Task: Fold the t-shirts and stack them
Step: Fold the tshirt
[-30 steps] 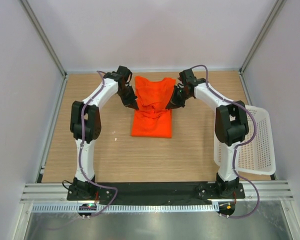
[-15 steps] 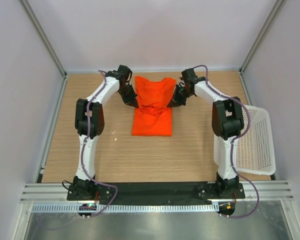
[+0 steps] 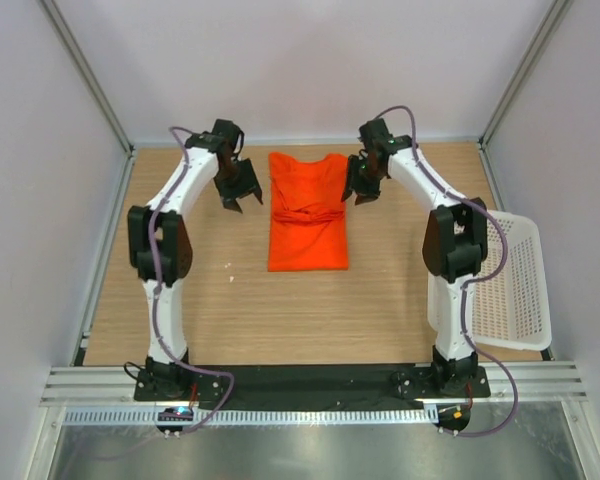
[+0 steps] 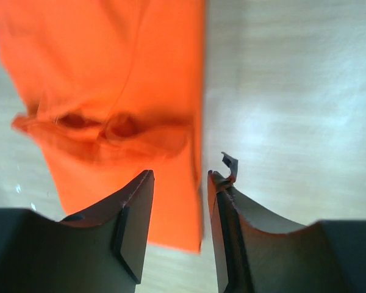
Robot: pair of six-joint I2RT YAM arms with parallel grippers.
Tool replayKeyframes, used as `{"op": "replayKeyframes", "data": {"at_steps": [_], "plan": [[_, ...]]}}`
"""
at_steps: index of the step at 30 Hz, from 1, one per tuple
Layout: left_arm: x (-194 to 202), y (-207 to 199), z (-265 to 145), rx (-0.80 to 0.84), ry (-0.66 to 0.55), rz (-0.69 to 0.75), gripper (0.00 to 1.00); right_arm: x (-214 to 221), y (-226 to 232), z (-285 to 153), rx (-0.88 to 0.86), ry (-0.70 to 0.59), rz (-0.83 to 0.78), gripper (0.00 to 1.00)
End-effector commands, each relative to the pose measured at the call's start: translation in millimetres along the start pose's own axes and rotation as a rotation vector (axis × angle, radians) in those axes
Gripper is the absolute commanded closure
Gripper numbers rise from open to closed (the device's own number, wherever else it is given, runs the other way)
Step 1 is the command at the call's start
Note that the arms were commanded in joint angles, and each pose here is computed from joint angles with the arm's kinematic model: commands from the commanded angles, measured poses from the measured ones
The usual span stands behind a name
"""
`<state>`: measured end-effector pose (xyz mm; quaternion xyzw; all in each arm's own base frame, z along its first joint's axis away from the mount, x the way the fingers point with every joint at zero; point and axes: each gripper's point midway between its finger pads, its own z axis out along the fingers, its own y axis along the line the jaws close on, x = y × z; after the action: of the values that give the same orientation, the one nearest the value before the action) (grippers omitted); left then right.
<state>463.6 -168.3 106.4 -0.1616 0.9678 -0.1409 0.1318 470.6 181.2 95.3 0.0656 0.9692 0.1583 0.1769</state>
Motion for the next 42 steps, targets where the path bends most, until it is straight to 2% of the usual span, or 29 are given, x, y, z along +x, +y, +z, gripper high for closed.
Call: {"op": "replayKeyframes", "data": {"at_steps": [1, 2, 3, 5, 7, 8, 11, 14, 20, 24, 28, 30, 32, 33, 38, 39, 42], "plan": [[35.2, -4.9, -48.2, 0.074, -0.020, 0.047, 0.41, 38.9, 31.2, -31.6, 0.027, -0.028, -0.118, 0.52], [45.9, -14.9, -65.7, 0.145, -0.019, 0.050, 0.42, 48.0, 47.9, -32.5, 0.001, -0.039, -0.136, 0.52], [70.9, -5.5, -51.3, 0.123, 0.042, 0.027, 0.45, 54.9, 53.5, -27.8, 0.010, -0.044, -0.145, 0.52], [80.9, -14.6, -52.3, 0.183, 0.032, 0.026, 0.46, 69.2, 75.1, -20.3, 0.012, -0.056, -0.182, 0.53], [108.2, -21.4, -50.1, 0.216, 0.078, 0.042, 0.46, 75.5, 84.7, -11.5, 0.017, -0.058, -0.198, 0.53], [112.7, -26.1, -48.6, 0.232, 0.077, 0.056, 0.46, 69.7, 85.4, -7.5, 0.048, -0.099, -0.189, 0.53], [135.7, -31.1, -37.4, 0.239, 0.128, 0.050, 0.46, 72.9, 87.5, 10.4, 0.086, -0.103, -0.183, 0.53], [142.4, -37.5, -36.0, 0.275, 0.128, 0.044, 0.47, 68.0, 86.3, 24.4, 0.109, -0.120, -0.180, 0.54], [141.8, -30.6, -43.1, 0.250, 0.106, 0.108, 0.46, 48.9, 92.6, 50.6, 0.126, -0.154, -0.221, 0.53], [135.8, -33.6, -46.9, 0.263, 0.087, 0.162, 0.46, 18.3, 93.0, 59.3, 0.161, -0.224, -0.247, 0.53], [130.3, -47.8, -38.8, 0.319, 0.092, 0.176, 0.46, -21.5, 98.6, 62.9, 0.154, -0.303, -0.275, 0.52], [122.9, -56.6, -25.7, 0.340, 0.088, 0.182, 0.46, -30.2, 93.0, 70.2, 0.164, -0.294, -0.273, 0.52], [108.0, -70.9, -23.5, 0.372, 0.058, 0.198, 0.47, -38.3, 99.7, 52.6, 0.134, -0.294, -0.261, 0.51], [108.0, -71.3, -6.8, 0.360, 0.086, 0.195, 0.48, -43.0, 103.1, 32.4, 0.118, -0.305, -0.248, 0.51], [78.8, -94.5, 16.8, 0.409, 0.092, 0.186, 0.56, -6.6, 105.5, -4.3, -0.027, -0.223, -0.249, 0.51], [75.0, -95.0, 20.6, 0.412, 0.096, 0.176, 0.61, -1.1, 106.4, -4.7, -0.070, -0.206, -0.234, 0.53], [61.7, -89.2, 37.1, 0.412, 0.113, 0.144, 0.65, 7.8, 92.6, 2.7, -0.139, -0.147, -0.171, 0.67]]}}
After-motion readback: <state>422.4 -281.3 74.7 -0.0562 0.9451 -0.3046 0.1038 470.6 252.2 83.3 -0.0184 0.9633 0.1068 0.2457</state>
